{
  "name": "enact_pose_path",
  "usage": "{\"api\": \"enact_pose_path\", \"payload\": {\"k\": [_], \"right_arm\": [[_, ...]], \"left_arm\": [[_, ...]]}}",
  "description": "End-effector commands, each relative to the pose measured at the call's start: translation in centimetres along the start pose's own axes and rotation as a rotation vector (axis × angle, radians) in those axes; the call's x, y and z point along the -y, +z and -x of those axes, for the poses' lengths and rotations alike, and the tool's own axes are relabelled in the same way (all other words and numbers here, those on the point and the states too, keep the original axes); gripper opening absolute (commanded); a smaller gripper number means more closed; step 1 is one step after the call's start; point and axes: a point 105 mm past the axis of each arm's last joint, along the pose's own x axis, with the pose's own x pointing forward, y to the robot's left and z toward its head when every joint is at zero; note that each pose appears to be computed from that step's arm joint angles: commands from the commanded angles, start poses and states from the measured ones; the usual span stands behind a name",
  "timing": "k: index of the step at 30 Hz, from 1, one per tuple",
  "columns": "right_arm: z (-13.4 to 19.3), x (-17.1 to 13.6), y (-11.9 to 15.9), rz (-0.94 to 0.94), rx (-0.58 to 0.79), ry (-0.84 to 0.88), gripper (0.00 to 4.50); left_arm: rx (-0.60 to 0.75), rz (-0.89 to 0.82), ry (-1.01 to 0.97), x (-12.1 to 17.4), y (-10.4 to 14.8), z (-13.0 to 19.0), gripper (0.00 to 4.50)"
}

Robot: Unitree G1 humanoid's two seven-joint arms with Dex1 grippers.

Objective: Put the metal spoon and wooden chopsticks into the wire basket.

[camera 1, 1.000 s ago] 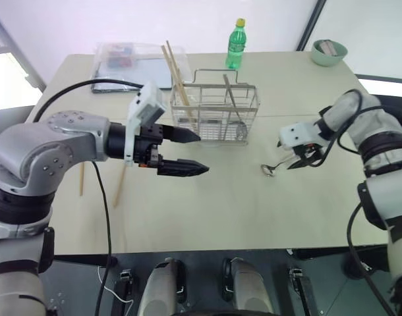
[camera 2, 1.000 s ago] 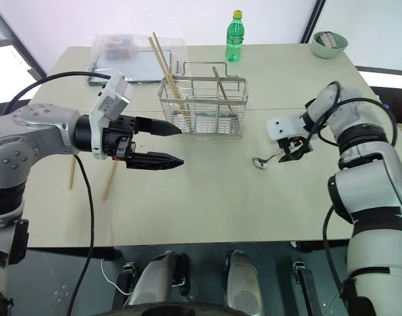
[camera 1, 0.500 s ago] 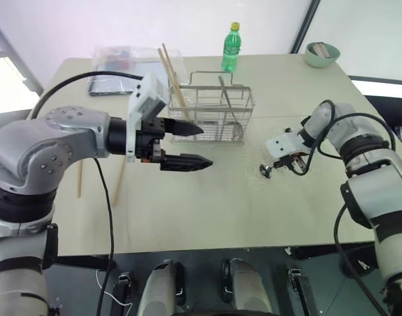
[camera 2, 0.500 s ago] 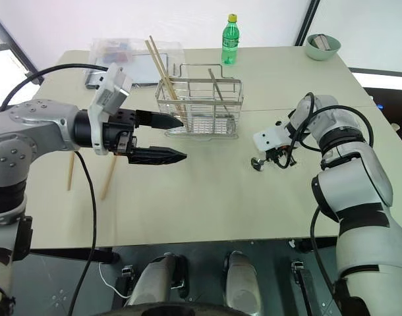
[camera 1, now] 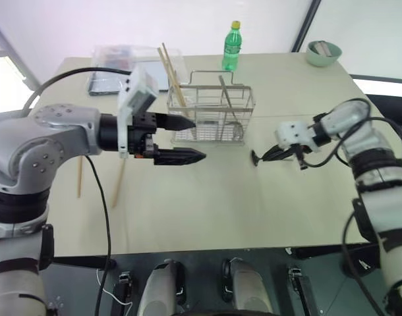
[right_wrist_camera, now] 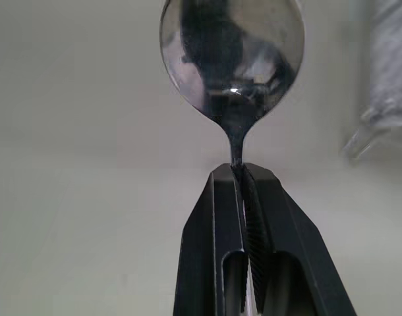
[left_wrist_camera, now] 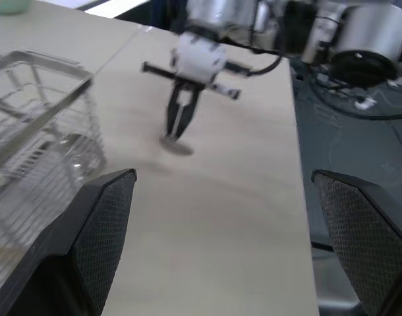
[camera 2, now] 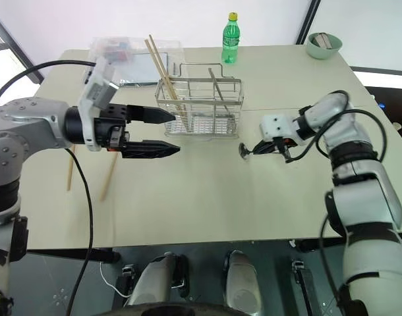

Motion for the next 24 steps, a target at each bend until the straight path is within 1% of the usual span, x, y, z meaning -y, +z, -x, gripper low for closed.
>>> {"api": "enact_pose_path", "payload": {"k": [1, 4, 6, 7, 8, 10, 12, 14, 19, 21, 24], "right_arm": [[3.9, 0.8, 7.3, -0.058, 0.308, -0.068, 0.04], [6.4, 1.7, 10.9, -0.136, 0.495, -0.147, 0.04], [8.1, 3.4, 13.6, -0.199, 0.655, -0.235, 0.04], [8.6, 4.1, 14.6, -0.226, 0.714, -0.264, 0.04], [8.9, 4.6, 15.4, -0.242, 0.764, -0.283, 0.04], [8.6, 5.2, 16.4, -0.256, 0.804, -0.307, 0.04], [7.4, 6.1, 16.5, -0.246, 0.804, -0.361, 0.04], [6.1, 6.9, 16.1, -0.243, 0.793, -0.409, 0.04], [2.6, 8.5, 13.8, -0.281, 0.743, -0.513, 0.04], [1.8, 9.3, 12.9, -0.297, 0.744, -0.566, 0.04], [1.7, 10.3, 12.1, -0.339, 0.769, -0.629, 0.04]], "left_arm": [[0.034, -0.048, 0.052, -0.7, 1.0, 1.1, 4.50], [0.046, -0.044, 0.077, -1.4, 1.2, 1.6, 4.50], [0.048, -0.056, 0.088, -1.8, 1.4, 1.7, 4.50], [0.053, -0.059, 0.088, -1.9, 1.5, 1.7, 4.50], [0.057, -0.063, 0.089, -2.0, 1.7, 1.6, 4.50], [0.065, -0.069, 0.085, -2.1, 1.8, 1.4, 4.50], [0.072, -0.072, 0.075, -2.0, 1.9, 1.1, 4.50], [0.076, -0.073, 0.071, -2.0, 1.9, 0.9, 4.50], [0.090, -0.075, 0.065, -1.8, 2.2, 0.7, 4.50], [0.096, -0.075, 0.069, -1.7, 2.3, 0.8, 4.50], [0.100, -0.071, 0.081, -1.7, 2.4, 1.0, 4.50]]}}
